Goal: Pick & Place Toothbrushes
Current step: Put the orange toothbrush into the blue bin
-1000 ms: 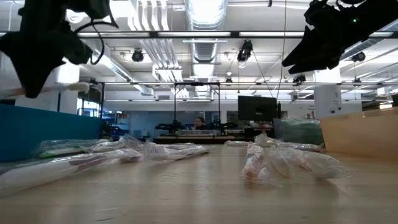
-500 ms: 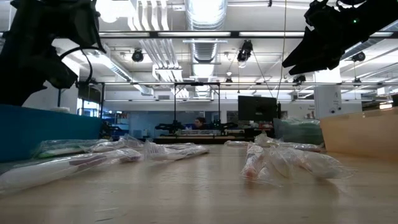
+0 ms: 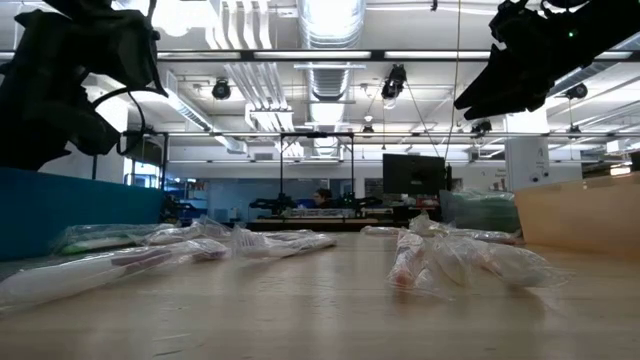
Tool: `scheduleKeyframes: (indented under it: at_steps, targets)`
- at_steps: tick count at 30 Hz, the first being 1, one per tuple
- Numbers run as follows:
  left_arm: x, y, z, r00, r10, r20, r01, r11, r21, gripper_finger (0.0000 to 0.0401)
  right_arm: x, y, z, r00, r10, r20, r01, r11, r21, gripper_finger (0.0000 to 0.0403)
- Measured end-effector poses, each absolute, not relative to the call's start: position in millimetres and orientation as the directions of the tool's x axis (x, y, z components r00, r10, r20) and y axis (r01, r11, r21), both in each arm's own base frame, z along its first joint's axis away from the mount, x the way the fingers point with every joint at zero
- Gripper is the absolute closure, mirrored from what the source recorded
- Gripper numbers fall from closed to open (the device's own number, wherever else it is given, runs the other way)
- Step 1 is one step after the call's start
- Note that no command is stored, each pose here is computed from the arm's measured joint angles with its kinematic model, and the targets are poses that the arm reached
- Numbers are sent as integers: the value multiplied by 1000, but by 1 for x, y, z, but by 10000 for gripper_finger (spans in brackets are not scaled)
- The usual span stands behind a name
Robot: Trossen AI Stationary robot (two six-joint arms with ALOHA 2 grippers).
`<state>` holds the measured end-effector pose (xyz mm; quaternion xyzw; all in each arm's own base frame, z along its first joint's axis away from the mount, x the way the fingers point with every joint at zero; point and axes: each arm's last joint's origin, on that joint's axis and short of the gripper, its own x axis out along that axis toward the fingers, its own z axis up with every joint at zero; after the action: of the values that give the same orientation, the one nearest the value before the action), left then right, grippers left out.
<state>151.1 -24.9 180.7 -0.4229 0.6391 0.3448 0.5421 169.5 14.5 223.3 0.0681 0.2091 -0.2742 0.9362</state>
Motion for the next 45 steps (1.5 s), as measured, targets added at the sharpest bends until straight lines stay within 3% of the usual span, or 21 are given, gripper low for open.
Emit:
scheduleKeyframes:
  at_steps: [16,22,30,41,45]
  targets:
    - [159,-25,200,-25,-169,-985,-881,470,-58,224,169,15,223,762,-485,-429,542,840,14,59]
    - [169,-25,228,41,-143,-989,-864,492,-107,223,169,15,223,762,-485,-429,542,840,14,65]
    - [185,-24,272,219,-49,-974,-823,528,-211,224,169,15,223,762,-485,-429,542,840,14,88]
    - [198,-15,314,424,306,-852,-731,672,-122,224,170,15,223,763,-485,-428,542,840,14,101]
    - [207,-13,318,493,351,-796,-680,727,-101,224,170,15,224,764,-485,-426,540,842,9,106]
